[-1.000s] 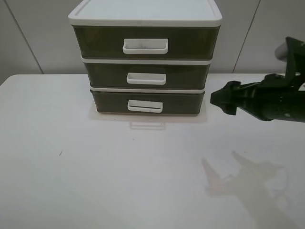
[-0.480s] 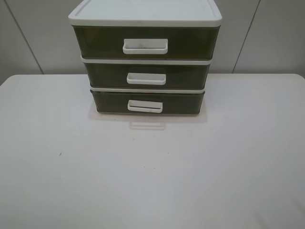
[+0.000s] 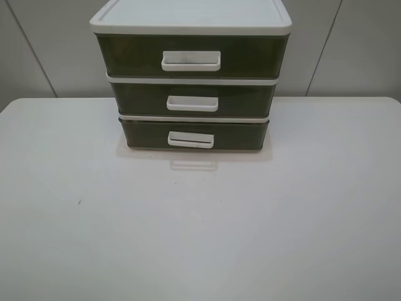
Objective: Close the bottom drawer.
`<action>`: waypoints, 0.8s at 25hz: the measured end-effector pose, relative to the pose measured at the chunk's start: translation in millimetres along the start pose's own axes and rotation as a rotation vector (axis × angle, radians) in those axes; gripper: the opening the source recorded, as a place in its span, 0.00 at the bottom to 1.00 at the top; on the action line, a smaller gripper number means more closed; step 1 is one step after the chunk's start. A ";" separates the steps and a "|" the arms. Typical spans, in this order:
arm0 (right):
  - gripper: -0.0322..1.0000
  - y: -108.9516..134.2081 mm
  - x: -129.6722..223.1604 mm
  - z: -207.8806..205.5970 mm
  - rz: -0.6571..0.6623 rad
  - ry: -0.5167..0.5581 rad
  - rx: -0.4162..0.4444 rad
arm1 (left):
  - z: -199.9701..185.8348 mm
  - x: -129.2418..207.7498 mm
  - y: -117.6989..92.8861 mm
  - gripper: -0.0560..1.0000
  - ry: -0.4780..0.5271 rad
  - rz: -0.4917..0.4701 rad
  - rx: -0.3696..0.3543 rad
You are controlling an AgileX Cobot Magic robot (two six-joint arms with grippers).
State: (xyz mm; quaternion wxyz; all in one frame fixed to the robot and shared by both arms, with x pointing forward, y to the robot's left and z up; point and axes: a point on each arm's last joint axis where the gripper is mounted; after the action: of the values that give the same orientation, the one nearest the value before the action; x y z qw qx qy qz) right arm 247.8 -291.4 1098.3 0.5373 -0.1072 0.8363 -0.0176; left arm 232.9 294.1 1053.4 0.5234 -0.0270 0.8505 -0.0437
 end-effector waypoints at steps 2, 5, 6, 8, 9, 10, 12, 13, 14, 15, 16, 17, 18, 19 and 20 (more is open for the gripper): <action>0.72 -0.2 5.4 -6.4 -0.015 -0.005 0.021 | 0.0 0.0 0.0 0.73 0.000 0.000 0.000; 0.72 1.7 17.2 -11.8 -0.023 -0.022 0.034 | 0.0 0.0 0.0 0.73 0.000 0.000 0.000; 0.72 2.8 22.7 -12.1 -0.024 -0.028 0.036 | 0.0 0.0 0.0 0.73 0.000 0.000 0.000; 0.72 4.6 32.5 -10.3 -0.024 -0.023 0.034 | 0.0 0.0 0.0 0.73 0.000 0.000 0.000; 0.72 5.3 36.5 -7.9 -0.023 -0.004 0.030 | 0.0 0.0 0.0 0.73 0.000 0.000 0.000; 0.72 5.6 39.5 -5.6 -0.023 0.019 0.026 | 0.0 0.0 0.0 0.73 0.000 0.000 0.000; 0.72 6.0 42.4 -2.4 -0.022 0.035 0.022 | 0.0 0.0 0.0 0.73 0.000 0.000 0.000; 0.72 5.9 43.1 -0.7 -0.022 0.033 0.023 | 0.0 0.0 0.0 0.73 0.000 0.000 0.000; 0.72 5.9 43.5 0.3 -0.021 0.033 0.023 | 0.0 0.0 0.0 0.73 0.000 0.000 0.000; 0.72 5.9 44.3 1.5 -0.021 0.035 0.023 | 0.0 0.0 0.0 0.73 0.000 0.000 0.000; 0.72 5.9 44.4 1.8 -0.021 0.035 0.024 | 0.0 0.0 0.0 0.73 0.000 0.000 0.000; 0.72 5.9 44.2 1.8 -0.021 0.033 0.024 | 0.0 0.0 0.0 0.73 0.000 0.000 0.000; 0.72 5.8 43.9 1.8 -0.022 0.029 0.025 | 0.0 0.0 0.0 0.73 0.000 0.000 0.000; 0.72 5.8 43.7 1.8 -0.022 0.027 0.025 | 0.0 0.0 0.0 0.73 0.000 0.000 0.000; 0.72 5.8 43.7 1.8 -0.022 0.027 0.025 | 0.0 0.0 0.0 0.73 0.000 0.000 0.000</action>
State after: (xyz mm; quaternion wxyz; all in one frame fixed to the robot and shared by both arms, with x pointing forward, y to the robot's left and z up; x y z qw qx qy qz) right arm 231.0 -294.3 1057.6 0.5270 -0.1092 0.8421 -0.0354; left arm 232.9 294.1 1053.4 0.5234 -0.0270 0.8505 -0.0437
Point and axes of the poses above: a point on each arm's last joint axis where the gripper is mounted, z pointing out along that axis toward the gripper, y along the wrist's bending axis when the last joint is at zero, x = y × z, and after that the axes turned 8 degrees about -z, right-handed
